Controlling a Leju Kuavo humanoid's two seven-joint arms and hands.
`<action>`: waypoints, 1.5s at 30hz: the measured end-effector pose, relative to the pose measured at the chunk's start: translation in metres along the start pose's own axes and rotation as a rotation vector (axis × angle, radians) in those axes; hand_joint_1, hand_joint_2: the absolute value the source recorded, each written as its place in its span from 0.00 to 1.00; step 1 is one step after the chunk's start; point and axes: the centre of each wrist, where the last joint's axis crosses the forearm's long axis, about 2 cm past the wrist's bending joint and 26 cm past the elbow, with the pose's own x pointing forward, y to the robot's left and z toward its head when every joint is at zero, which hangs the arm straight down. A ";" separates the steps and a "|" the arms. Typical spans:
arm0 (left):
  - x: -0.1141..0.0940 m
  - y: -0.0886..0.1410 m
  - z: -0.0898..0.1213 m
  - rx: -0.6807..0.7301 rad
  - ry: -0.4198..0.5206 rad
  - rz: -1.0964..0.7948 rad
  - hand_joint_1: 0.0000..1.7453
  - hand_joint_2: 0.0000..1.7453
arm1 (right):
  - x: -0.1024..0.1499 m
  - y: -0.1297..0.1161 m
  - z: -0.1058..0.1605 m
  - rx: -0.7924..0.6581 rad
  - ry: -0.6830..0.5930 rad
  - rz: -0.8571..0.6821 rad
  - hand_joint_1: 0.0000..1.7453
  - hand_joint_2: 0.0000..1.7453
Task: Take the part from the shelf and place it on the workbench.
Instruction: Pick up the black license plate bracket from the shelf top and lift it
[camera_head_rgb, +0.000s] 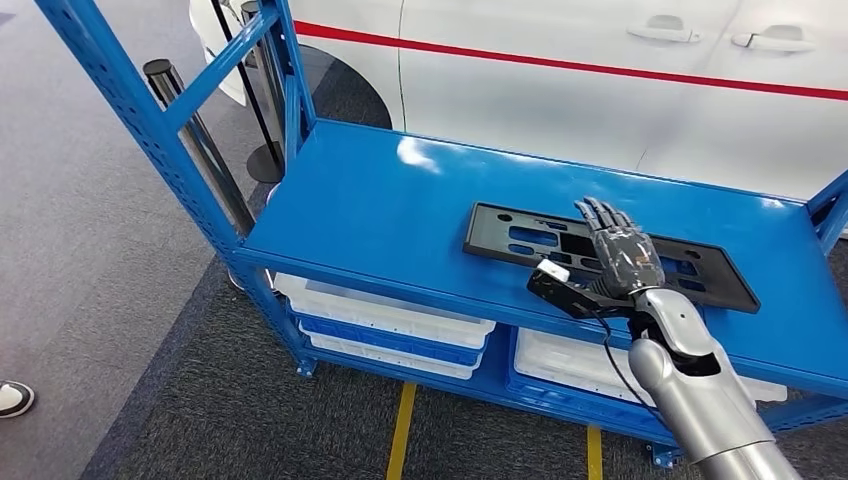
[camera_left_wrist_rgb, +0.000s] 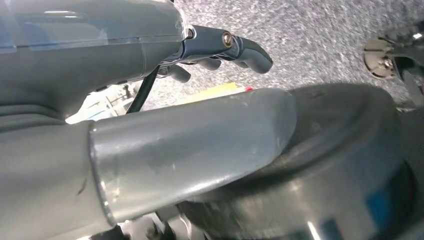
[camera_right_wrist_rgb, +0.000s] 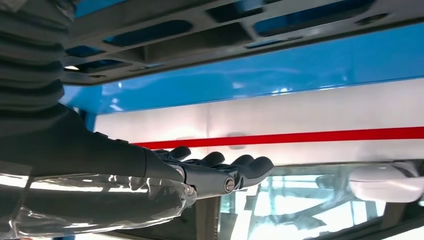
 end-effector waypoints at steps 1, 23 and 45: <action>0.000 0.000 0.000 0.000 0.000 0.000 0.00 0.00 | 0.001 0.001 -0.001 0.004 0.001 0.000 0.00 1.00; -0.001 -0.001 0.000 -0.001 -0.025 0.015 0.00 0.00 | 0.022 0.028 -0.014 0.190 -0.009 0.074 0.00 1.00; -0.003 -0.001 0.000 -0.012 -0.060 0.067 0.00 1.00 | 0.013 0.051 -0.002 0.122 0.120 0.166 1.00 1.00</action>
